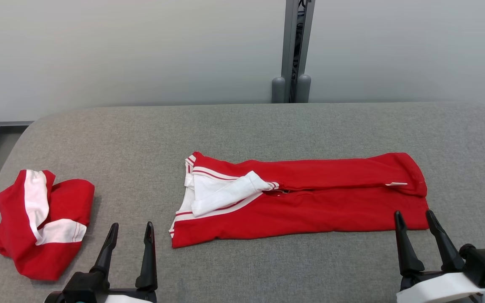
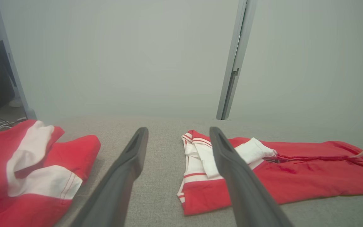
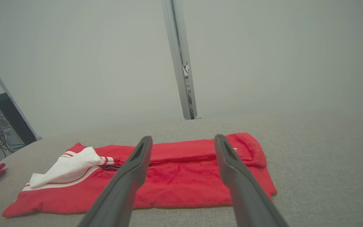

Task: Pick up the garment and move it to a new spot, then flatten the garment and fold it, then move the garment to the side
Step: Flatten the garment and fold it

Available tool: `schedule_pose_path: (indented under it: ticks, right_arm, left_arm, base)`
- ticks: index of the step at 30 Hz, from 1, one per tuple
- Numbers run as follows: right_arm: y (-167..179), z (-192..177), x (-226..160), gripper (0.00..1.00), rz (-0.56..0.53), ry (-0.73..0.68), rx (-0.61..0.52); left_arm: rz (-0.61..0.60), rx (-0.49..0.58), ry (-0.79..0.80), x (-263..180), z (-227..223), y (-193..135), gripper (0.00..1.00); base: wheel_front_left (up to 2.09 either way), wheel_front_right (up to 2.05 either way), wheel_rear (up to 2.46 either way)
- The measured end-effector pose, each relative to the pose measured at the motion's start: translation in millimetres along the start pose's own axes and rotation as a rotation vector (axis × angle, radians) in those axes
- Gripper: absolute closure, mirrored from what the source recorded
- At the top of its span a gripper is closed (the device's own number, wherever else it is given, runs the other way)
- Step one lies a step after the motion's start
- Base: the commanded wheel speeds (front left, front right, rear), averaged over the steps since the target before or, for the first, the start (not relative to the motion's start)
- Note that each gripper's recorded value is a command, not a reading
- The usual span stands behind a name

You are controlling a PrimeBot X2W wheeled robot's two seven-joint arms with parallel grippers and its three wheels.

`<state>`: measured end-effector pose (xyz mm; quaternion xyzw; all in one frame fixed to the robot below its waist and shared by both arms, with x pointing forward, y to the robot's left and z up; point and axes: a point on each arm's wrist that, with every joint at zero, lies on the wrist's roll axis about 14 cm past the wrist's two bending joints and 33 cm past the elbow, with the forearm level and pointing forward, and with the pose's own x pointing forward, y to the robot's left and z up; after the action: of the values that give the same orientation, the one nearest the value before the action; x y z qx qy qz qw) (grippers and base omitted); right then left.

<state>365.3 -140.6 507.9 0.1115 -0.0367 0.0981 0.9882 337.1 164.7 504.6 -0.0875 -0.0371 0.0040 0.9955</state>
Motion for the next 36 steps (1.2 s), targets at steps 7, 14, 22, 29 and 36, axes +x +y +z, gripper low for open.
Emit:
schedule_pose_path:
  ticks: [7,14,22,29,36]
  right_arm:
    - [-13.0,-15.7,1.3,0.00,-0.060,0.039,0.123]
    - [-42.8,-26.8,28.6,0.00,-0.155,0.061,0.289]
    - [-91.4,-51.3,63.4,0.00,-0.254,0.166,0.280]
    - [-112.1,-84.3,83.6,0.00,-0.316,0.289,0.269]
    - [-112.9,-116.6,85.0,0.00,-0.332,0.396,0.258]
  left_arm:
    - [-0.015,0.005,0.019,1.7,-6.0,-5.8,0.00]
    - [-0.045,0.008,0.015,13.9,-5.5,-15.4,0.00]
    - [-0.063,0.018,0.022,30.6,-9.7,-19.1,0.00]
    - [-0.068,0.033,0.057,41.4,-23.0,-16.5,0.00]
    - [-0.063,0.048,0.081,47.2,-32.2,-12.5,0.00]
  base:
    - [0.00,0.00,0.00]
    - [0.00,0.00,0.00]
    - [0.00,0.00,0.00]
    - [0.00,0.00,0.00]
    - [0.00,0.00,0.00]
